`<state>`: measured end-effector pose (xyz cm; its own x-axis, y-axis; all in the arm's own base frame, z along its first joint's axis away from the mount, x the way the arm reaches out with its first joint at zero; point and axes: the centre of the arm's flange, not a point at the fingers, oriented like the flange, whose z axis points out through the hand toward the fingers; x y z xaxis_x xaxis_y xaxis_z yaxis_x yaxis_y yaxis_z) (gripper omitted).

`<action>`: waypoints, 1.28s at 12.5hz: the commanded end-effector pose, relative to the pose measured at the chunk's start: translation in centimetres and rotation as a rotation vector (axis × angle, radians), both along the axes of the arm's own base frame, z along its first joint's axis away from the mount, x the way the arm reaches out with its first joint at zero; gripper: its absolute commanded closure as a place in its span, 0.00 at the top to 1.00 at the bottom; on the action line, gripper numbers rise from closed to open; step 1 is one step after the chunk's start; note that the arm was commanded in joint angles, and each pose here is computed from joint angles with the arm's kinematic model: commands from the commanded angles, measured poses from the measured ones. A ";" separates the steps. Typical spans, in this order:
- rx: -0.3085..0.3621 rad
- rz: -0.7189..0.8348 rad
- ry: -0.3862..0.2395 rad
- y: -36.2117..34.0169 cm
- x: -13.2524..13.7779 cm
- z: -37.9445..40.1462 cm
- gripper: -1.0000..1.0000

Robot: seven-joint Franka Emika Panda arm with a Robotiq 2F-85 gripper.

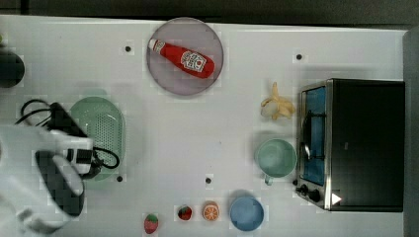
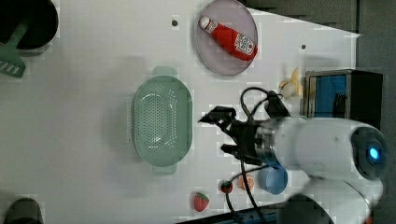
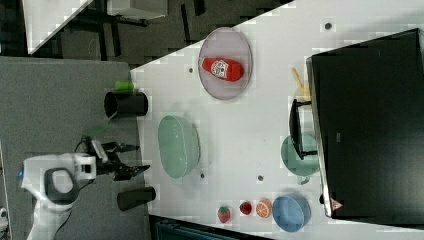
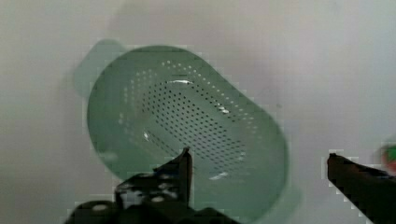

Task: Drag strainer left to right.

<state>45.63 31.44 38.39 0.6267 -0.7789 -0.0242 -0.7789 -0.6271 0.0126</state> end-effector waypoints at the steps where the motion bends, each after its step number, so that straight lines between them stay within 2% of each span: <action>1: 0.026 -0.357 0.031 -0.8 1.9 -3.8 1.00; 3: 0.039 -0.468 0.074 -0.3 2.4 -8.0 1.00; 5: 0.044 -0.533 0.086 0.3 2.6 -11.7 1.00; 10: 0.059 -0.580 0.091 0.2 2.9 -18.4 1.00; 16: 0.007 -0.629 0.108 -2.9 3.4 -21.5 1.00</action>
